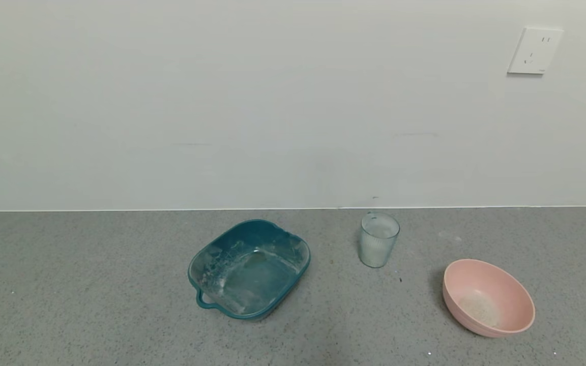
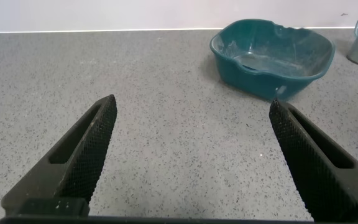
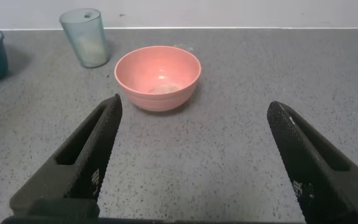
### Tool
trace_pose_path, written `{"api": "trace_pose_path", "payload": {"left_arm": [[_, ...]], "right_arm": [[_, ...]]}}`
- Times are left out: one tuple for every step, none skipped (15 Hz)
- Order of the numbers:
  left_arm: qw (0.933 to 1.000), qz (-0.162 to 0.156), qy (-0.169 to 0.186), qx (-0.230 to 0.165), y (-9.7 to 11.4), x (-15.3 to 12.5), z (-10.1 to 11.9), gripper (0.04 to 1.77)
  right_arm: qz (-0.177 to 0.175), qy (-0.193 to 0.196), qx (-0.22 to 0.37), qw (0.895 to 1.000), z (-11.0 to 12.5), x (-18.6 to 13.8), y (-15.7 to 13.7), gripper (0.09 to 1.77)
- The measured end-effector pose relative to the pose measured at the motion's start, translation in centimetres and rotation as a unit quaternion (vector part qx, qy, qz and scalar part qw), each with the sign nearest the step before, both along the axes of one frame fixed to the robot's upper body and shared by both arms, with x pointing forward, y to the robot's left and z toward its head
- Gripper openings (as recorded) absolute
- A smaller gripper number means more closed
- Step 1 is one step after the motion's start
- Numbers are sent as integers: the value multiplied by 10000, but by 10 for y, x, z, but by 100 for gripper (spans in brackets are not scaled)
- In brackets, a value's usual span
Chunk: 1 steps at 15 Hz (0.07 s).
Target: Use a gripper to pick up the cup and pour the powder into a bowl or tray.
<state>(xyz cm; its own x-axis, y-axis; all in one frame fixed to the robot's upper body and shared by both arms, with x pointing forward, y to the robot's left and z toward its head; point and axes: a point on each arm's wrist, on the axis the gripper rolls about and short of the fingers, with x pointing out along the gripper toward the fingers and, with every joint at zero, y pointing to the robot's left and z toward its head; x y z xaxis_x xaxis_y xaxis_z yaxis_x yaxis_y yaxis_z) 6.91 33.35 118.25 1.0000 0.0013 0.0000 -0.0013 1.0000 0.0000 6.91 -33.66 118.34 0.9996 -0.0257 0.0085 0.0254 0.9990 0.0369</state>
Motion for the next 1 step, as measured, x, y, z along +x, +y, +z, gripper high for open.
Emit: {"api": "trace_pose_path", "payload": {"left_arm": [[10000,0,0,0,0,0,0,176]], "right_arm": [[4,2,0,10000,0,0,0,170]]}}
